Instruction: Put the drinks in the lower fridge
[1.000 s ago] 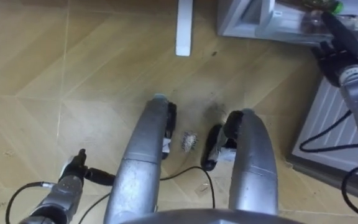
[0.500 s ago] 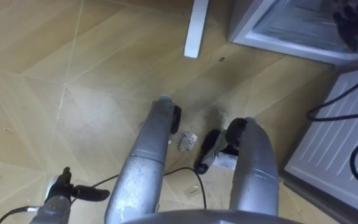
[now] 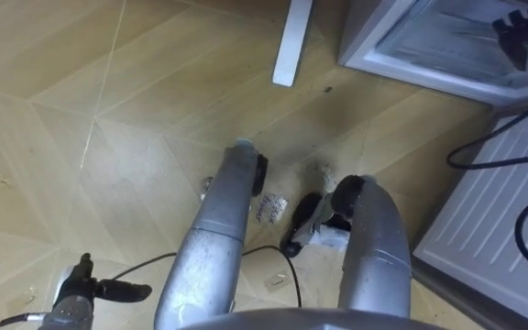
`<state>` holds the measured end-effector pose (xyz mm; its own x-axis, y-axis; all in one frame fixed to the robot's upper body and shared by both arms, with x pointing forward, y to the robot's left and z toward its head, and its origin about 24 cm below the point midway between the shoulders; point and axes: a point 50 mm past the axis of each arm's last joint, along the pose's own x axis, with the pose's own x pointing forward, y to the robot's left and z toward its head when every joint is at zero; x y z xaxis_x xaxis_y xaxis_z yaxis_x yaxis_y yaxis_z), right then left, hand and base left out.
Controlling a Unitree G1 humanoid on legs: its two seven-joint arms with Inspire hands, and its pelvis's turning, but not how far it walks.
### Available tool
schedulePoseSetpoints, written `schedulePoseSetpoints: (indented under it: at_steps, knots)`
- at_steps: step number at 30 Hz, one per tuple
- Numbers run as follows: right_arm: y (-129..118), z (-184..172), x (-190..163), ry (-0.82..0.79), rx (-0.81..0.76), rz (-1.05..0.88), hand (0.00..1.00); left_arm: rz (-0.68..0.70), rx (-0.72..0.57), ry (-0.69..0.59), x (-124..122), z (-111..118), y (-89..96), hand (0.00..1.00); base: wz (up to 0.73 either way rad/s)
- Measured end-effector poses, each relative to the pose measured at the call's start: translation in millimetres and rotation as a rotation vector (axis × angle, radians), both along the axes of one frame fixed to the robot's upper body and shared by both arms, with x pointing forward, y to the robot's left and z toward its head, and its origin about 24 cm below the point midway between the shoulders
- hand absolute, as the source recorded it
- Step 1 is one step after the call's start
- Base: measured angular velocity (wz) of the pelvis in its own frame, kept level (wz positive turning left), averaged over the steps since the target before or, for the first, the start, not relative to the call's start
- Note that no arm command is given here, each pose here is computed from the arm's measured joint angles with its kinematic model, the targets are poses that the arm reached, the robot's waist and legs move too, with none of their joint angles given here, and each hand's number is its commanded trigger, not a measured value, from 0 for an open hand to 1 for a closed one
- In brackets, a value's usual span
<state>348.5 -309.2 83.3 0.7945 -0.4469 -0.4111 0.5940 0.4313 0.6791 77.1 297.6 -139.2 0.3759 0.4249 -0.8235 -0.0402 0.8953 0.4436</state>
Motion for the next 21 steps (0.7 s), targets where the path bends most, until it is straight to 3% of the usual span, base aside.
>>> schedulePoseSetpoints:
  at_steps: [10,17,21]
  knots:
    - [-6,-7,-6,0.0,-0.019,-0.04,0.0,-0.028,0.011,0.004,1,2,2.7,0.0,0.01]
    - [-25,-54,-40,0.039,-0.067,0.015,0.0,-0.03,-0.018,0.049,-11,0,5.6,0.0,0.03]
    - [-40,-90,-75,0.17,-0.181,0.084,0.0,-0.001,-0.049,0.098,-28,-2,7.5,0.0,-0.04]
